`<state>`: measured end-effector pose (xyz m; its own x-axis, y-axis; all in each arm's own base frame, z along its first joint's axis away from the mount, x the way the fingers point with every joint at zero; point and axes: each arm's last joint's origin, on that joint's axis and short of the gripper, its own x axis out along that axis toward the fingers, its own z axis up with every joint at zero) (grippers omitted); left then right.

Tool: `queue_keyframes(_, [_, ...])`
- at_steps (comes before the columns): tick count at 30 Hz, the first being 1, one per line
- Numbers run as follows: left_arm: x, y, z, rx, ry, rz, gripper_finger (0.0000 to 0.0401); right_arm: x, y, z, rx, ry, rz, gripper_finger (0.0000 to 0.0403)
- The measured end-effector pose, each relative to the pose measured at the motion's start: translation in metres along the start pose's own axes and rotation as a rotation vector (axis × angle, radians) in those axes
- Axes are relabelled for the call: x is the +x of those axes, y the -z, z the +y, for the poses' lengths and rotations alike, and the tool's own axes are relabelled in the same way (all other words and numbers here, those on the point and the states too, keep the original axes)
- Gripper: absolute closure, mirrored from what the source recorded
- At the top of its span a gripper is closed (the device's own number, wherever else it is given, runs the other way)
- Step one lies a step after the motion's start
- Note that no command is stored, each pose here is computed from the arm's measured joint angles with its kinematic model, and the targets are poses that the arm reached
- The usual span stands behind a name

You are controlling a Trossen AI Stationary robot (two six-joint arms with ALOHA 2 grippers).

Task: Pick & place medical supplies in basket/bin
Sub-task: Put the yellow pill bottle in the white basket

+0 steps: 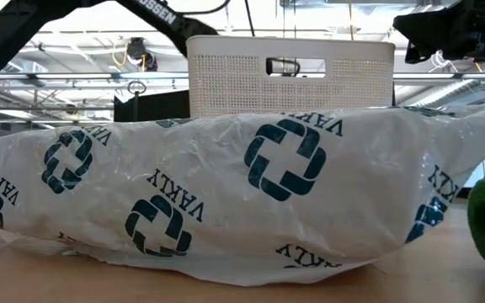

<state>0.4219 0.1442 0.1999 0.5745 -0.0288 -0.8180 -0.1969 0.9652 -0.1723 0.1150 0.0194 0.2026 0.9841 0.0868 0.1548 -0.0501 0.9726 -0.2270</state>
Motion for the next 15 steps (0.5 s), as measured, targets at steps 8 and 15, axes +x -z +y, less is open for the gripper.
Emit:
queue_keyframes(8, [-0.073,-0.055,-0.013,0.091,-0.063,-0.056,0.0254,0.000,0.000,0.000,-0.025,0.001,-0.002,0.0403])
queue_keyframes(15, [-0.098,-0.083,0.000,0.113,-0.091,-0.203,0.0254,0.000,-0.003,-0.001,-0.077,0.010,-0.033,0.0403])
